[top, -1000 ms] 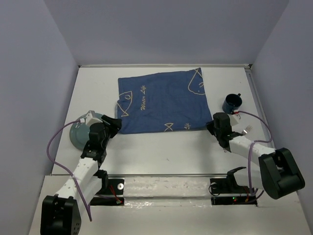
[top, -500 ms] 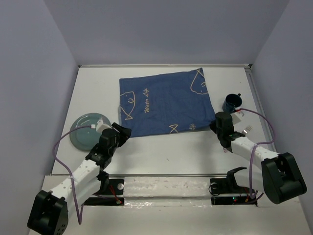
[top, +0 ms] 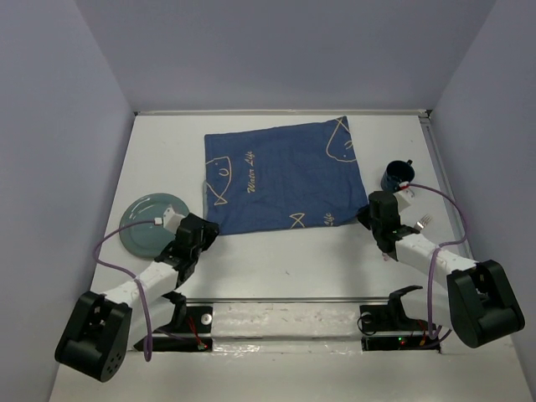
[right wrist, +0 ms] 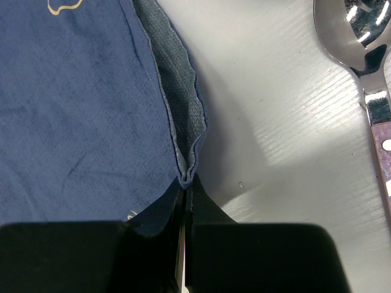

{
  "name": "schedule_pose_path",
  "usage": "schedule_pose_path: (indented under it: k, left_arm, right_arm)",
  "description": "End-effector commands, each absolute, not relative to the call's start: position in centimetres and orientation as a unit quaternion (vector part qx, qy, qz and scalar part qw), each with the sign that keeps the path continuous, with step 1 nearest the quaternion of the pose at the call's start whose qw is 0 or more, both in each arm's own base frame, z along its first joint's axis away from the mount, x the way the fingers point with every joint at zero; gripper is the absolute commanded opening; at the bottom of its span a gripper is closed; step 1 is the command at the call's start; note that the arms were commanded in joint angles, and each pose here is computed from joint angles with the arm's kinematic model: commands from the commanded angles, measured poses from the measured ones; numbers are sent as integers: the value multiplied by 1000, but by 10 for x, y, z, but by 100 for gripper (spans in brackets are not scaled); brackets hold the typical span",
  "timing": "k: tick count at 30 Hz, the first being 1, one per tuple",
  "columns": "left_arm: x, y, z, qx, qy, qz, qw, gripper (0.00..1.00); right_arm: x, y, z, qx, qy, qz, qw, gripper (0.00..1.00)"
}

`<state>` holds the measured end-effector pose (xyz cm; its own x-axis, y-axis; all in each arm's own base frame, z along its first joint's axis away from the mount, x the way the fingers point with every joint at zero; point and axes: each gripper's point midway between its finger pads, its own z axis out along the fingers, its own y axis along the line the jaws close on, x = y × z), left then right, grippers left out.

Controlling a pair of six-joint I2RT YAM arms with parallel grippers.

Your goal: Set the dinner table for one person

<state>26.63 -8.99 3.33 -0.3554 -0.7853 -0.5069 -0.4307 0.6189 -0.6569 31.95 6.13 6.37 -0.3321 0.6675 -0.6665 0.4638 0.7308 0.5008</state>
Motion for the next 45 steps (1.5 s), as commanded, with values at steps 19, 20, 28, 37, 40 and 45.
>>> schedule_pose_path:
  k: [19, 20, 28, 37, 40, 45]
  left_arm:
    - [300, -56, 359, -267, 622, -235, 697, 0]
    - [296, -55, 378, -256, 614, -235, 709, 0]
    - [252, -40, 503, -236, 523, -272, 772, 0]
    - [283, -49, 500, -230, 545, -251, 766, 0]
    - [318, -57, 472, -226, 574, -237, 750, 0]
    - [377, -50, 445, -235, 594, -262, 723, 0]
  right_arm:
    - [310, 49, 289, 242, 703, 160, 649, 0]
    - [303, 46, 335, 240, 673, 173, 678, 0]
    - [239, 29, 505, 185, 575, 195, 773, 0]
    - [297, 43, 508, 169, 611, 157, 758, 0]
    - [327, 51, 492, 166, 621, 147, 752, 0]
    - [385, 51, 467, 164, 645, 112, 738, 0]
